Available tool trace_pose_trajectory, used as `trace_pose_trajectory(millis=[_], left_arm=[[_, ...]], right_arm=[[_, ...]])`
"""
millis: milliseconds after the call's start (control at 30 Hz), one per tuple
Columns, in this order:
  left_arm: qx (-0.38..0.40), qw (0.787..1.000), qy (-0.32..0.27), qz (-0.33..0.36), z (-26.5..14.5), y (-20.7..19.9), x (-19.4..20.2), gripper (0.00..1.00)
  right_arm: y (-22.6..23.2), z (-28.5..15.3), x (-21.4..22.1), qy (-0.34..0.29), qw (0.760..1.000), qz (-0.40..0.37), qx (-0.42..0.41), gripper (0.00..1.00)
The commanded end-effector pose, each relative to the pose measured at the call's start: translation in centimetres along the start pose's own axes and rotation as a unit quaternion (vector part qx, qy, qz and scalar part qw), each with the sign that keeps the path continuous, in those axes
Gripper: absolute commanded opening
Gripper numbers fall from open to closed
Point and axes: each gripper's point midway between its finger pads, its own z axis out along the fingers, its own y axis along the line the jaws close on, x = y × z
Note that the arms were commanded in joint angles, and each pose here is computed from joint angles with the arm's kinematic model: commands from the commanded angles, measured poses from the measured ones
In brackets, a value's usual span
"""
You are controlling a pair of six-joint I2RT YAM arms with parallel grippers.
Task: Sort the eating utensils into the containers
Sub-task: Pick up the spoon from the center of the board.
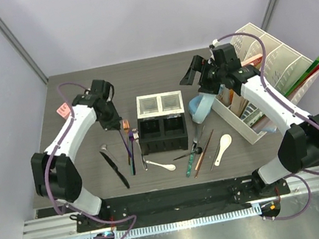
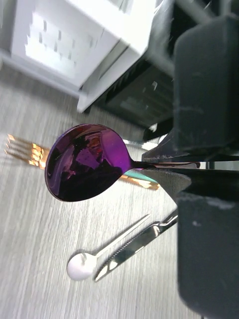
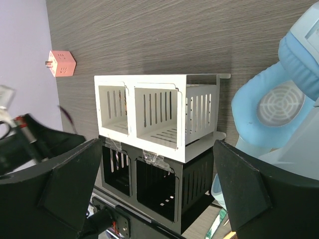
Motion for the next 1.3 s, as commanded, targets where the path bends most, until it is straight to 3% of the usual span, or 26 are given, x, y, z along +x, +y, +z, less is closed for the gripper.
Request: trace_pose_trajectory(millis=[0,133,300,500,633,833,1267], left_arm=[[0.025,0.999,-0.045,-0.010,-4.9,-1.0,-1.7,0.00],[0.047,0.995,-0.089,-0.022,-7.9,-1.9,-3.7,0.00],[0.122,0.981,-0.148,-0.033,-9.7,-6.0,-8.1,0.00],[0.133,0.981,-0.142,-0.012,-7.0,-9.4,-11.3,0.00],[0.141,0.977,-0.160,0.005,-7.2,-11.5,-13.9,0.00],[0.142,0.977,-0.159,0.018,-4.6,-13.3,-14.8,0.00],[0.129,0.973,-0.182,0.056,-3.7,-16.2,-14.3,0.00]], right_arm=[[-0.7,-0.9,-0.6,-0.015,1.000,-0.010,0.023,0.99],[-0.7,-1.3,-1.7,-0.040,0.999,-0.009,0.035,0.99],[-0.6,-2.0,-3.0,-0.062,0.997,-0.021,0.050,0.99],[-1.6,-1.9,-2.4,-0.058,0.996,-0.016,0.064,1.00],[-2.5,-2.2,-1.8,-0.061,0.995,-0.014,0.078,0.99],[-1.9,-1.6,-2.1,-0.052,0.996,-0.005,0.068,1.00],[-0.6,-1.9,-1.5,-0.036,0.999,-0.007,0.034,1.00]])
